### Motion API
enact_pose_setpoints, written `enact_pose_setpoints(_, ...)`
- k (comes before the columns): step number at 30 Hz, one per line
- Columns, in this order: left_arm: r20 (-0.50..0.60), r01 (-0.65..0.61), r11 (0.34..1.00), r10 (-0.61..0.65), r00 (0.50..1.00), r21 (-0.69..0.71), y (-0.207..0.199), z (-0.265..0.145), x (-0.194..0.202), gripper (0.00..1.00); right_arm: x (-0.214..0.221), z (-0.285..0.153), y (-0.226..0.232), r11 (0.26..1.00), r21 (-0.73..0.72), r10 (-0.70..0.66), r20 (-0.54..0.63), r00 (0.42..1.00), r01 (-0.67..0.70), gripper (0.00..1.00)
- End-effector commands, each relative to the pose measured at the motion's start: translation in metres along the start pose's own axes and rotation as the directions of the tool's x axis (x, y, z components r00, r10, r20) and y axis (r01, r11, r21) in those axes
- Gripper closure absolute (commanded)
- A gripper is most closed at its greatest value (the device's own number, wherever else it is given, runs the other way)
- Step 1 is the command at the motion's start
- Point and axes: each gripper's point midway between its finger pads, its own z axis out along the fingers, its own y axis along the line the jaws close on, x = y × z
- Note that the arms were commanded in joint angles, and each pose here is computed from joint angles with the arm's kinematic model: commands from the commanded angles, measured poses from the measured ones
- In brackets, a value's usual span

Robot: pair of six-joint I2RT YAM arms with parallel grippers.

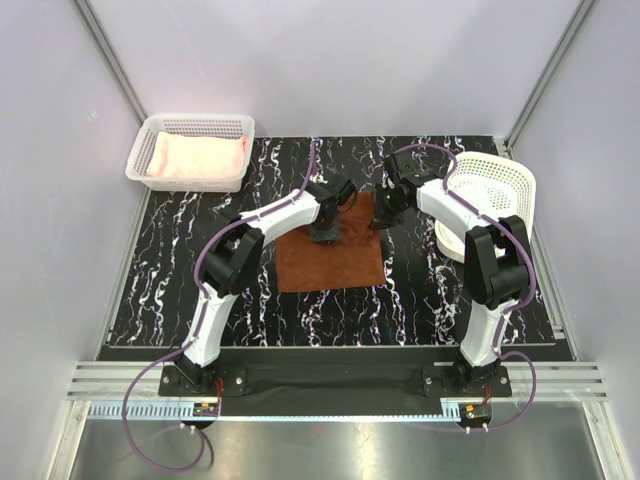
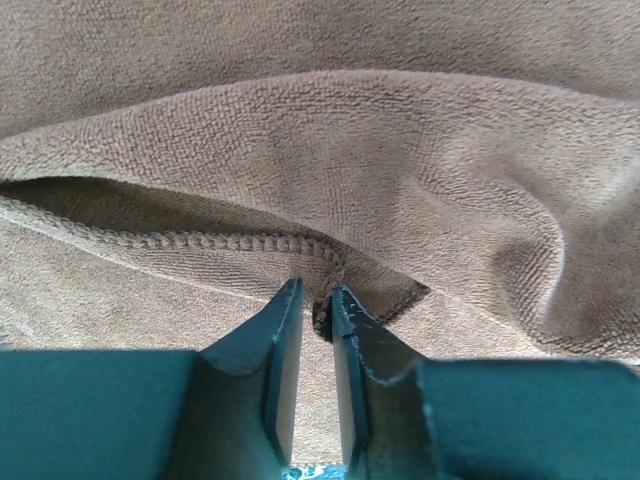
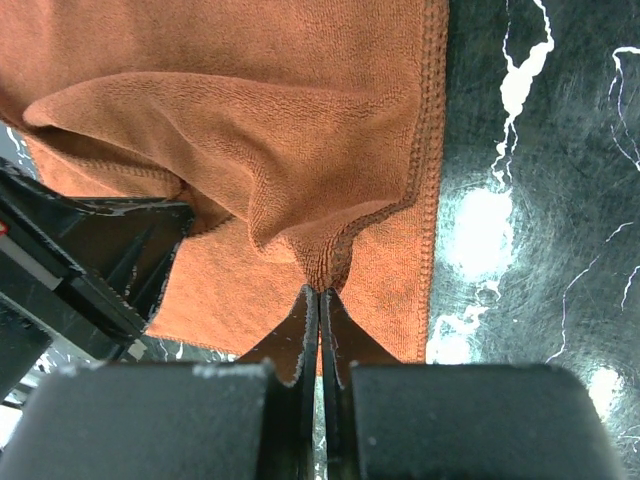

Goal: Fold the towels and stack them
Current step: Fold the towel

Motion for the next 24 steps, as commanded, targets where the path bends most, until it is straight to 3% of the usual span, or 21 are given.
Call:
enact_pose_setpoints(1, 0.070, 0.021, 1.000, -0.021, 0.997, -0.004, 0.000, -0.021, -0.019, 0.79, -0.009, -0.015, 0.002, 1.000, -0.007, -0.022, 0.054, 0.998, 0.023, 1.00)
enact_pose_setpoints(3, 0.077, 0.024, 1.000, -0.024, 0.997, 0.000, 0.001, -0.024, -0.021, 0.80, -0.009, -0.013, 0.001, 1.000, -0.003, -0.023, 0.052, 0.998, 0.023, 1.00)
enact_pose_setpoints(6, 0.077, 0.022, 1.000, -0.023, 0.997, 0.013, -0.002, -0.026, -0.023, 0.91, -0.007, -0.013, 0.000, 1.000, 0.000, -0.022, 0.049, 0.999, 0.022, 1.00)
enact_pose_setpoints(7, 0.070, 0.019, 1.000, -0.020, 0.997, 0.012, -0.002, -0.027, -0.021, 1.00, -0.008, -0.012, -0.001, 1.000, 0.003, -0.021, 0.051, 0.998, 0.021, 1.00)
enact_pose_setpoints(12, 0.121, 0.019, 1.000, -0.020, 0.992, 0.009, 0.005, -0.059, -0.045, 1.00, -0.030, -0.023, -0.003, 1.000, 0.021, -0.004, 0.076, 0.997, 0.003, 1.00)
enact_pose_setpoints(19, 0.257, 0.102, 0.994, -0.106, 0.961, 0.029, 0.055, -0.130, -0.116, 1.00, -0.128, -0.074, 0.027, 1.000, -0.012, -0.015, 0.276, 0.961, 0.019, 1.00)
enact_pose_setpoints(24, 0.319, 0.118, 0.989, -0.139, 0.937, 0.083, 0.075, -0.144, -0.160, 1.00, -0.180, -0.075, 0.038, 0.998, -0.048, -0.022, 0.370, 0.929, 0.043, 1.00)
